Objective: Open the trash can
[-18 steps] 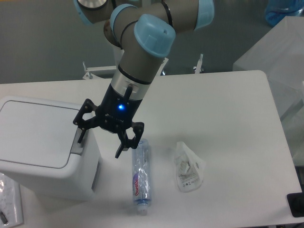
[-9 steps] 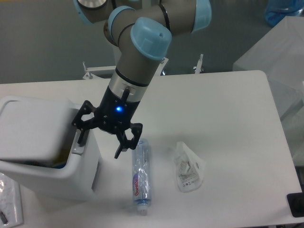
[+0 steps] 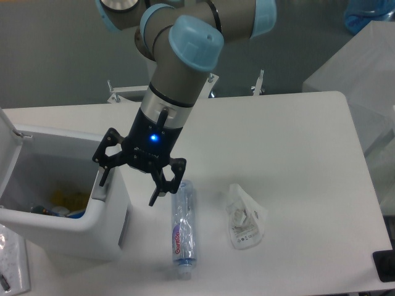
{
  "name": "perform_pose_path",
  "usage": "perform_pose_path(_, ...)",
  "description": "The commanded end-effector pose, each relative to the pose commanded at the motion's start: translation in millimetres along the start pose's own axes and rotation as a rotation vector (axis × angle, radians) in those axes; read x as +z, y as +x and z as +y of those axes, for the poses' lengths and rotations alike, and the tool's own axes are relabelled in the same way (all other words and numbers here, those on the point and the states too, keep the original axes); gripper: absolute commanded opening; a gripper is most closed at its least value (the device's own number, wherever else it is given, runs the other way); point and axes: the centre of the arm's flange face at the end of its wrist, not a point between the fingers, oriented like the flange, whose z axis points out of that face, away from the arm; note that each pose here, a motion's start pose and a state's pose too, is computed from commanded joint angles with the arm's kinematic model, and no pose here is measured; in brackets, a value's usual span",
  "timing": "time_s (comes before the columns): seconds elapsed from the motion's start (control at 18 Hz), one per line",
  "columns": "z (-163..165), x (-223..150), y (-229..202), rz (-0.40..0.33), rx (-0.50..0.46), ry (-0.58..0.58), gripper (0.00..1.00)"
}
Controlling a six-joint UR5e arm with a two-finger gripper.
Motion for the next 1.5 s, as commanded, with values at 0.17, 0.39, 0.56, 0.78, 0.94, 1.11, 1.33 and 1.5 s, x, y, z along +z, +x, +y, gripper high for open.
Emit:
perform_pose_path(0.17,-9.2,-3.1,-11.3,-0.026,0.064,0.037,1.00)
perform_pose_path(0.39,-12.8,-26.3,-44.1,-0.092,0.121,0.108,1.00)
perform_pose_path(0.56,-15.2,-43.3,-72.5,-0.132,0.107,0.132,1.00)
perform_pose_path(0.78,-6.4,-43.5,-115.8,-0.154,0.101,0.125,1.00)
perform_pose_path(0.94,14.4,-27.1,-137.2,-0.149,0.152,0.085,1.00)
perform_pose_path(1.11,20.3,-13.9,-145.7,-0.141,0.222,0.062,1.00)
perform_pose_path(1.33,32.4,1.3,-167.4,-0.161,0.258,0.002,1.00)
perform_pose_path(1.5,71.1,5.3,-211.4,-0.233,0.234,-0.150,1.00)
